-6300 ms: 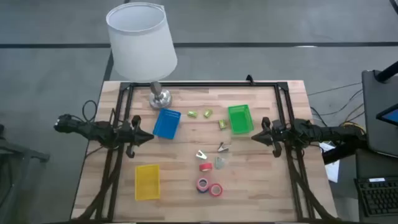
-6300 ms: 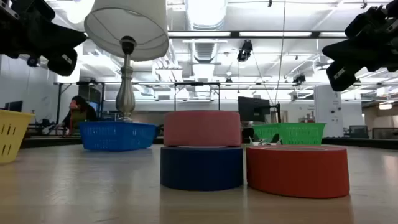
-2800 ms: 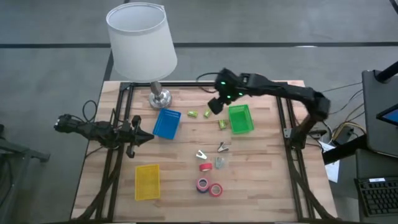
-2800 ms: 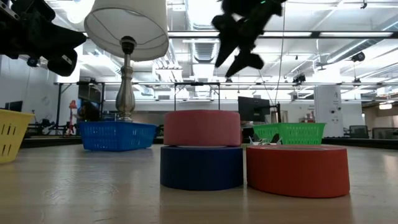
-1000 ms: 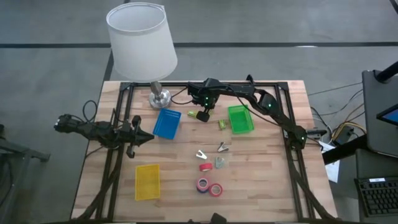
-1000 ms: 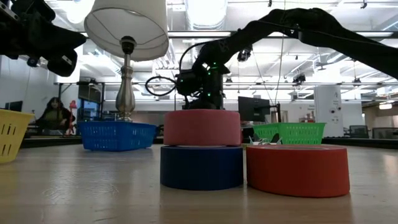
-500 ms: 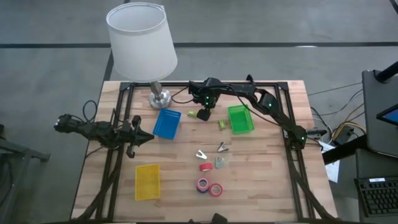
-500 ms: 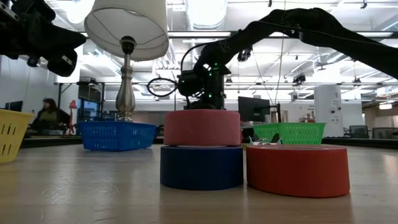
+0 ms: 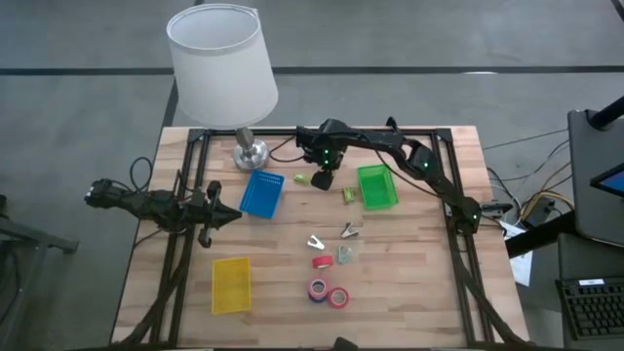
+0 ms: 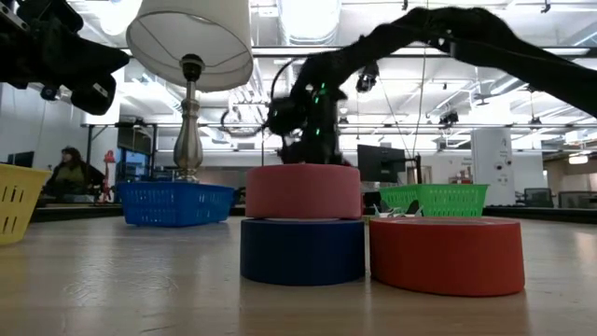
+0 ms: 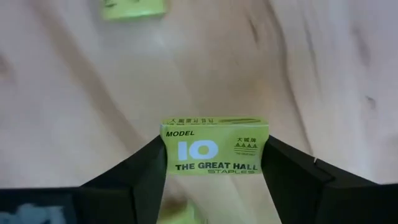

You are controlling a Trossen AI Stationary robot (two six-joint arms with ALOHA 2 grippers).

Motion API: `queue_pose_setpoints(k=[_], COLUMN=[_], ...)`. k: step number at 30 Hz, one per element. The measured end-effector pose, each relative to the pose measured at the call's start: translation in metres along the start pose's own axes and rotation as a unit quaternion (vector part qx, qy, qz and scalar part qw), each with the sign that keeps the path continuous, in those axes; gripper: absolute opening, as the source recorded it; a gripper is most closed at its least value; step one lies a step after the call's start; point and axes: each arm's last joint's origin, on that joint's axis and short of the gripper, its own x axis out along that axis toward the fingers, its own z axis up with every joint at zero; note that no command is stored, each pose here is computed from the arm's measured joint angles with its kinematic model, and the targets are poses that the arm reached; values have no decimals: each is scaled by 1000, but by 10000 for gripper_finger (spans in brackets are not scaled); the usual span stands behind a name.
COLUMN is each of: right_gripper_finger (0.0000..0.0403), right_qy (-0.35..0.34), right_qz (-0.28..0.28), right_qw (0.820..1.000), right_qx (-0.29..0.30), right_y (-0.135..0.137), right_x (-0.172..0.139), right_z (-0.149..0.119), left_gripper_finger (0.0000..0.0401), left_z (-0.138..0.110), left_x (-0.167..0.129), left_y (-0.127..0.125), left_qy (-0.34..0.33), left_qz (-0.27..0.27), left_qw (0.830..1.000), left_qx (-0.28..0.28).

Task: Pick and place Stapler, Stapler remover, tape
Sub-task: Put the top right green staple box into the green bin

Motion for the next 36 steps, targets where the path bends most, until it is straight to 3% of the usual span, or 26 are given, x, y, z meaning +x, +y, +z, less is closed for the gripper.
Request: queue_pose_setpoints(k=[12,19,24,28,33,36], right_gripper_finger=[228,233,231,230,232,230], right_qy=[-29,-46,-69,-49,-9,-17], right_qz=[-4,-1,3,-1,-13,-13], right_qw=[998,999,996,995,980,972], right_qx=[-57,5,52,91,200,233], right_y=[15,14,12,7,-4,-8], right_x=[-97,-131,-125,-106,-74,-58], right_z=[-48,-94,-121,-142,-157,-158], left_gripper_finger=[26,26,26,26,26,26], left_z=[0,-1,-1,-1,-1,-1], left_x=[0,0,0,0,0,0], left_y=[0,0,0,0,0,0], left_qy=[2,4,4,4,4,5], left_qz=[0,1,1,1,1,1], left_qw=[1000,1000,1000,1000,1000,1000], left_qx=[1,1,1,1,1,1])
